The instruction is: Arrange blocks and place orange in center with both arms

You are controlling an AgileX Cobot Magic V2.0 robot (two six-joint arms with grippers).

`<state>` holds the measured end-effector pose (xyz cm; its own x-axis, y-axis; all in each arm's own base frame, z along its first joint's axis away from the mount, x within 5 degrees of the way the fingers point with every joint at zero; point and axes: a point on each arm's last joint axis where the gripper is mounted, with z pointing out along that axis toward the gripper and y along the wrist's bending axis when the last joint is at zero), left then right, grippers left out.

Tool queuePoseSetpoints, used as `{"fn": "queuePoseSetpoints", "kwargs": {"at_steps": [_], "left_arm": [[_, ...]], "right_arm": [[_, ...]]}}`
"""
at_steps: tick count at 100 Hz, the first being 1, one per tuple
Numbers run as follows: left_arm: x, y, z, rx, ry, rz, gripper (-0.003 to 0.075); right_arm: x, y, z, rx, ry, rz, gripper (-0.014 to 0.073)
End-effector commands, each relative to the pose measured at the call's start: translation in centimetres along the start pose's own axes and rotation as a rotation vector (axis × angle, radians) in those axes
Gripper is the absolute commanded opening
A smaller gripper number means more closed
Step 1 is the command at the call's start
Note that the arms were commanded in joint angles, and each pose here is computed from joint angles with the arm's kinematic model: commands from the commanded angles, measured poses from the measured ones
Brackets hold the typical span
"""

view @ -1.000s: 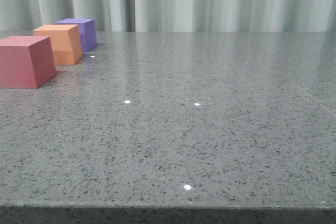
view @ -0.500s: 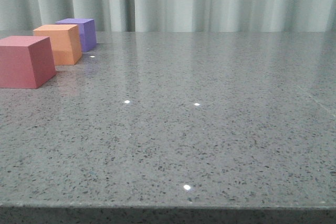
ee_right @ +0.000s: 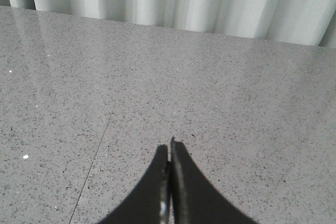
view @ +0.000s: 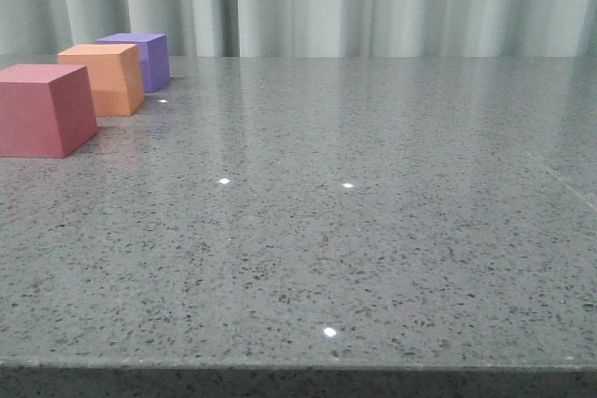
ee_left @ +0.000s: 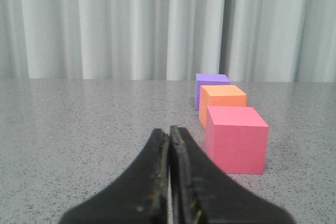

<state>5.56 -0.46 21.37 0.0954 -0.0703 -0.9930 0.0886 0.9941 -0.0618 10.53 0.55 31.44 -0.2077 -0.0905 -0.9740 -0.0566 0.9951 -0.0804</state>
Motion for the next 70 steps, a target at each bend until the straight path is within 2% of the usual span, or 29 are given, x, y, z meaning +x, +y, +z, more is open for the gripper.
{"fn": "queuePoseSetpoints", "kwargs": {"at_steps": [1,14,28,47,70], "left_arm": [[0.5,-0.1,-0.2,0.02,-0.076,-0.011,-0.002],[0.5,-0.1,-0.2,0.02,-0.076,-0.011,-0.002],[0.5,-0.1,-0.2,0.02,-0.076,-0.011,-0.002],[0.5,-0.1,-0.2,0.02,-0.076,-0.011,-0.002],[0.5,-0.1,-0.2,0.02,-0.076,-0.011,-0.002]], "right_arm": [[-1.5,0.1,-0.7,-0.015,-0.136,0.011,-0.0069],[-0.3,0.4,-1.6,-0.05,-0.239,0.073,-0.0069],[2.6,0.7,-2.1,-0.075,-0.321,0.12,-0.0069],[6.6,0.9,-2.7,-0.078,-0.369,0.169,-0.0069],[9.7,0.9,-3.3,-0.056,-0.426,0.19,-0.0069]]}}
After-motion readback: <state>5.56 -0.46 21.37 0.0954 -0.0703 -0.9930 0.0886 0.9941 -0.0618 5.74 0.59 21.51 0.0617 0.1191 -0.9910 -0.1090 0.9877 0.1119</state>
